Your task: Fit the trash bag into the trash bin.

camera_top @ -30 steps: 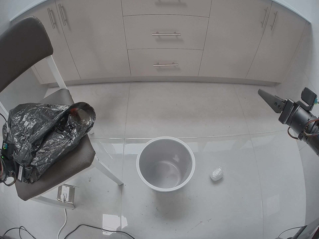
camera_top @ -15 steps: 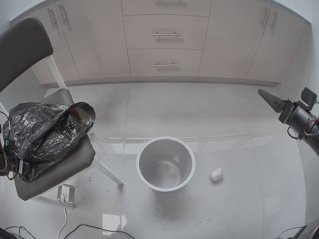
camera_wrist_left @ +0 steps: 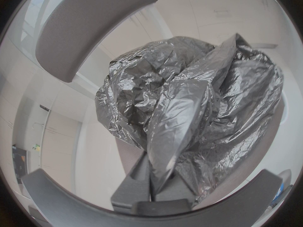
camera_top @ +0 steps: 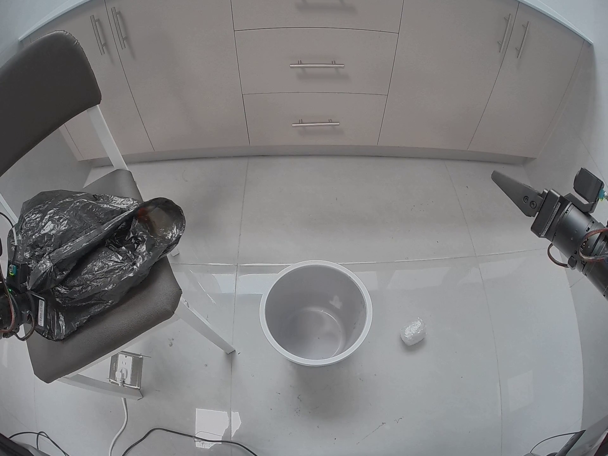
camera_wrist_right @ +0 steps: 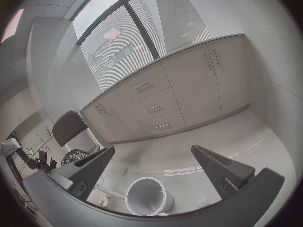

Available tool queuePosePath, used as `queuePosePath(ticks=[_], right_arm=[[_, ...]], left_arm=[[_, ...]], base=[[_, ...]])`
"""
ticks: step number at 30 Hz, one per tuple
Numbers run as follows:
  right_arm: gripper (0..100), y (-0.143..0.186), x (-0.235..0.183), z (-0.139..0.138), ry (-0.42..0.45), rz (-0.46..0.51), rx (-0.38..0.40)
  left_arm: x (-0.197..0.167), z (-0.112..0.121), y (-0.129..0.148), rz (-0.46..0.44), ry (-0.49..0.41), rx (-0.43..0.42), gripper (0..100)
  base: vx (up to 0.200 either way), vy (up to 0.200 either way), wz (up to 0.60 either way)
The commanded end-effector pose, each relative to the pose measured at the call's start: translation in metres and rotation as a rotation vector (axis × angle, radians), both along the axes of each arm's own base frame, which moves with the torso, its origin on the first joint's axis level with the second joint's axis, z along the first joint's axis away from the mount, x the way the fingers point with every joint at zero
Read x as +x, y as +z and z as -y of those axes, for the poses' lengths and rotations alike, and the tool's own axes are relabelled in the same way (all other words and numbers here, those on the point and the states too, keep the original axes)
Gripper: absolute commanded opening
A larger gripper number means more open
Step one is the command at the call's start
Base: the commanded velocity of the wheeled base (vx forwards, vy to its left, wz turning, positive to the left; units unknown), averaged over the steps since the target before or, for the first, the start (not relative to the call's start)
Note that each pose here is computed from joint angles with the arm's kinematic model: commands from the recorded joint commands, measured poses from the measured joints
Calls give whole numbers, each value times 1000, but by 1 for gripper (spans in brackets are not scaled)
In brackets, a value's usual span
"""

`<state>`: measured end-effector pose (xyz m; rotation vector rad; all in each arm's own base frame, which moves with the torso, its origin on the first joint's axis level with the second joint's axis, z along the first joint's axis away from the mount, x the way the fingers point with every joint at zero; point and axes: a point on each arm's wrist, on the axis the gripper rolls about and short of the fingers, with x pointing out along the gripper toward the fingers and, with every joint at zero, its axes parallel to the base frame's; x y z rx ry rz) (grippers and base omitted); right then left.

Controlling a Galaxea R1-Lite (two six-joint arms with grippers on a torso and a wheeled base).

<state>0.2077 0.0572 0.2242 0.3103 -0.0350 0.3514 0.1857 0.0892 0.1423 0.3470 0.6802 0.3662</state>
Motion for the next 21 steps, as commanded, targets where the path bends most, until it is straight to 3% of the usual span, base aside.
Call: queuePosePath(ticks=[1, 5, 10, 12, 13, 15, 16, 17, 20, 21], right_arm=[[100, 0, -2, 0, -1, 2, -3], [100, -2, -2, 0, 1, -4, -4], [100, -6, -4, -2, 15, -21, -5], [100, -9, -3, -3, 20, -32, -6], [100, -9, -3, -3, 20, -32, -6], [100, -11, -3, -10, 55, -50, 9], [100, -11, -3, -11, 60, -52, 11], [100, -13, -2, -15, 77, -69, 36], [100, -16, 0, -18, 92, -100, 63], [100, -17, 1, -19, 93, -102, 64]], left_arm=[[-5, 4, 9, 96, -57, -59, 0], [-5, 7, 14, 186, -163, -219, 0], [-1, 14, 21, 270, -333, -486, 0], [1, 18, 25, 293, -434, -632, 0], [1, 18, 25, 293, -434, -632, 0], [6, 30, 35, 295, -573, -835, 0], [7, 31, 36, 291, -586, -854, 0], [12, 43, 42, 271, -645, -957, 0], [22, 66, 58, 223, -704, -1122, 0], [22, 67, 60, 222, -706, -1127, 0]], base=[[0, 0, 0], [0, 0, 0], [0, 0, 0], [0, 0, 0], [0, 0, 0], [0, 0, 0], [0, 0, 0], [0, 0, 0], [0, 0, 0], [0, 0, 0]])
